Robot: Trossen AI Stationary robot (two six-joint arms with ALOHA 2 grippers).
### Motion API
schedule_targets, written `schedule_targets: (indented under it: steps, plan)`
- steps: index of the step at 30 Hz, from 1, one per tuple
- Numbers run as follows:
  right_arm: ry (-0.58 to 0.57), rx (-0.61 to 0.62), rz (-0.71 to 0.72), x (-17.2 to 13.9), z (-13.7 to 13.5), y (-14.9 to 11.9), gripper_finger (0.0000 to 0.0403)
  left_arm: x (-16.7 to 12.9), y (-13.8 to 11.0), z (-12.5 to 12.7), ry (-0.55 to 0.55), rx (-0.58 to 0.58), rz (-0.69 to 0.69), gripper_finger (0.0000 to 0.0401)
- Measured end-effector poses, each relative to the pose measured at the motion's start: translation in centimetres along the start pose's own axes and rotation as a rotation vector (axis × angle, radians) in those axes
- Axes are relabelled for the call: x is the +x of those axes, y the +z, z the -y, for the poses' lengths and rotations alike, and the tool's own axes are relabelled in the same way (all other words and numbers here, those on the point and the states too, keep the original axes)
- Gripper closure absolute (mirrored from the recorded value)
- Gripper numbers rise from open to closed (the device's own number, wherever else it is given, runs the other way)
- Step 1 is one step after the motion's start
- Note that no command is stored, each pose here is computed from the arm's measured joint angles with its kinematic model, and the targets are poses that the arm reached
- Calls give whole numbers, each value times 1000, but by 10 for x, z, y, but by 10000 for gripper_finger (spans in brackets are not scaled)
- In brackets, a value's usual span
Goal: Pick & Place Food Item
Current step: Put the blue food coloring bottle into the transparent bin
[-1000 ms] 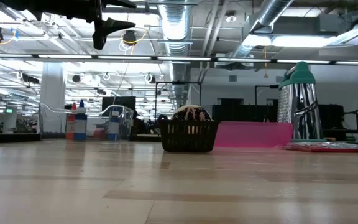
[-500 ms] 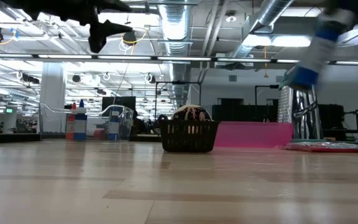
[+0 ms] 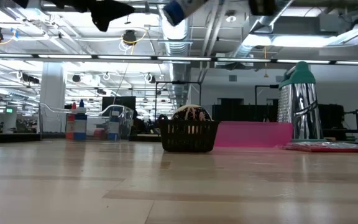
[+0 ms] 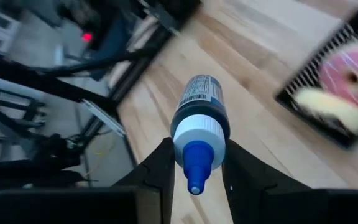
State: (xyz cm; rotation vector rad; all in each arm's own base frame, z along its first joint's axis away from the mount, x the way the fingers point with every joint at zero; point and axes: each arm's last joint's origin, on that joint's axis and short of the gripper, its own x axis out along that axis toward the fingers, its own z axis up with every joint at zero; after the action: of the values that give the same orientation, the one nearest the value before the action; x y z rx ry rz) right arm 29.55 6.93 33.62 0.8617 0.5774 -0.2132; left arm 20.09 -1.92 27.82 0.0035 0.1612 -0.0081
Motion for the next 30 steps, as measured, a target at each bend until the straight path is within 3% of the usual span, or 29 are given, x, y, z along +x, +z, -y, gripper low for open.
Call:
schedule_targets:
  steps: [7, 11, 23, 30]
  plan:
    - [43, -16, 5, 13, 15, 29, 309, 25, 9, 3, -10, -17, 82, 116]
    - [79, -20, 28, 21, 16, 36, 309, 42, 10, 6, -31, 20, 46, 109]
    - [144, -21, 67, 32, 11, 41, 309, 71, 12, 8, -40, 31, -3, 113]
    - [142, -25, 70, 33, 11, 40, 309, 70, 13, 7, -33, 0, -1, 160]
